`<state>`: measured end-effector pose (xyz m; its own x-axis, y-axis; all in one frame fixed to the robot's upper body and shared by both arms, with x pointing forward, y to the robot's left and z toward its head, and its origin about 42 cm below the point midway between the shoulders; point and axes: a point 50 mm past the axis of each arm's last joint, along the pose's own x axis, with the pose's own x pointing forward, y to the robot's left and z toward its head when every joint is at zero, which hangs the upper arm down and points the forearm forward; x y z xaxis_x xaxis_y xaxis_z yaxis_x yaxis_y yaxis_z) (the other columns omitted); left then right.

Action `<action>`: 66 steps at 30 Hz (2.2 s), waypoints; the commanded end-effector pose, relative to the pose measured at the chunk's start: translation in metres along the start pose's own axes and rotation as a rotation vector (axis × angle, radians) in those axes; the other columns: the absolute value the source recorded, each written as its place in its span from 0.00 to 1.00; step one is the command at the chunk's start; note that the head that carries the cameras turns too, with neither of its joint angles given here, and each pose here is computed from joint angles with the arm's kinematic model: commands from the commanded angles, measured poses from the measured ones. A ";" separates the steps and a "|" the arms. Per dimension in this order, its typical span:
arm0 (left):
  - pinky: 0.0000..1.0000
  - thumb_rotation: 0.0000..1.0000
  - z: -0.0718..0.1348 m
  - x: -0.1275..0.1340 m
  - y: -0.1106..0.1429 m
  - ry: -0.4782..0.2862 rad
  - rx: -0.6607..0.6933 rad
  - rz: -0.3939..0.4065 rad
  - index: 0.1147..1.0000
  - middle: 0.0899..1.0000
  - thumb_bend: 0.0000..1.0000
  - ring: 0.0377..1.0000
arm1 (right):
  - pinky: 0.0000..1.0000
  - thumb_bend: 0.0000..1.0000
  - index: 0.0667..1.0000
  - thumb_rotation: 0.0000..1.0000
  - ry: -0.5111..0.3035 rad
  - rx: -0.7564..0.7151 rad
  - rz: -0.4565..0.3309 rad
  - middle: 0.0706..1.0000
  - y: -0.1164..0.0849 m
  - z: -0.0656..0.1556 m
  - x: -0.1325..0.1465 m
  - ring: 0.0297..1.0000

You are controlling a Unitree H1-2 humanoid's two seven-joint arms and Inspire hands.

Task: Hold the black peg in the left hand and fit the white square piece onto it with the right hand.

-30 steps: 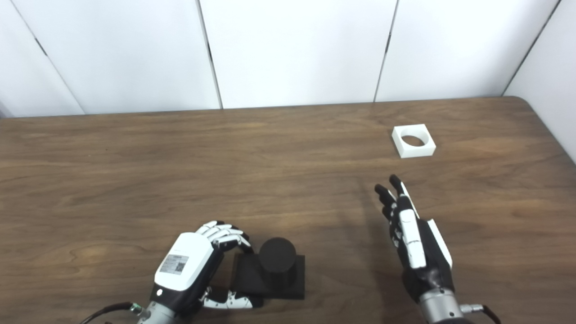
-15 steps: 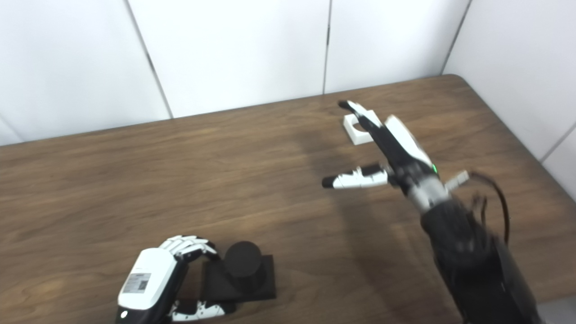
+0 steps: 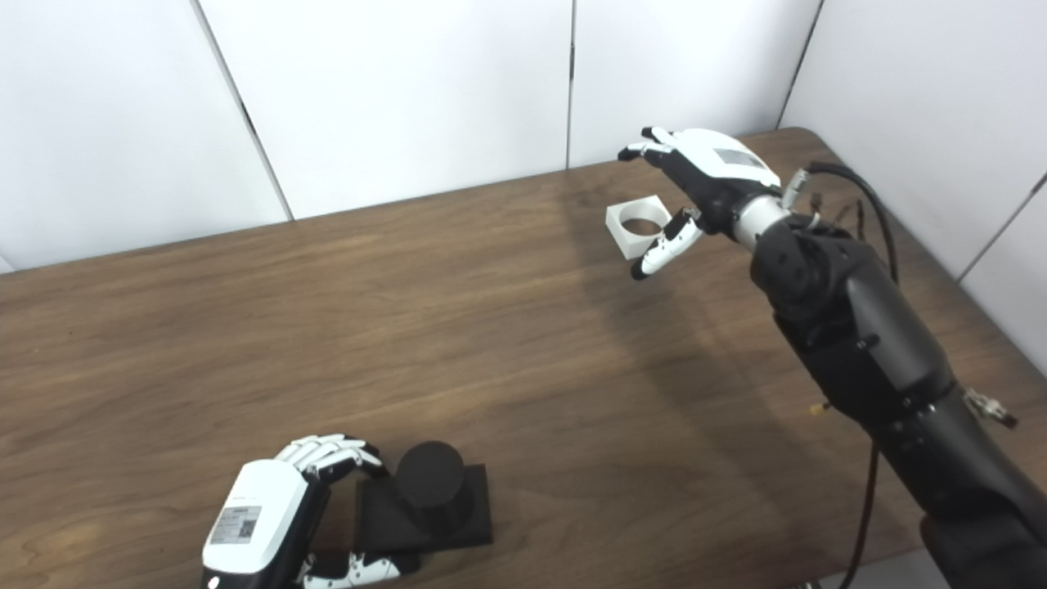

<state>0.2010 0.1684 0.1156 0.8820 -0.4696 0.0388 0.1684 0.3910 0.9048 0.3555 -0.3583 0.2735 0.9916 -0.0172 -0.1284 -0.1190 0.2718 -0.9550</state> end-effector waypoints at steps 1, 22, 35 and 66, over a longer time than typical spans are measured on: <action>0.81 0.05 -0.009 -0.009 -0.014 0.055 0.045 -0.082 0.42 0.70 0.52 0.77 | 0.99 0.93 0.87 0.16 -0.018 -0.088 -0.072 1.00 -0.030 0.002 0.012 1.00; 0.82 0.05 0.001 -0.006 -0.015 0.071 0.017 -0.071 0.42 0.70 0.52 0.77 | 1.00 0.90 0.85 0.15 0.008 -0.392 0.055 0.97 -0.021 0.003 0.085 1.00; 0.82 0.05 0.004 -0.003 -0.015 0.077 -0.001 -0.066 0.42 0.70 0.52 0.77 | 0.98 0.89 0.84 0.15 0.047 -0.434 0.098 0.95 -0.013 -0.001 0.103 0.98; 0.82 0.05 0.010 -0.002 -0.013 0.073 -0.020 -0.046 0.42 0.70 0.52 0.78 | 0.77 0.81 0.64 0.11 0.020 -0.514 0.102 0.81 -0.004 -0.029 0.096 0.86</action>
<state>0.1965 0.1561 0.1154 0.9038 -0.4268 0.0310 0.1715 0.4277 0.8875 0.4440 -0.3793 0.2318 0.9529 -0.0282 -0.3018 -0.3011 -0.2051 -0.9313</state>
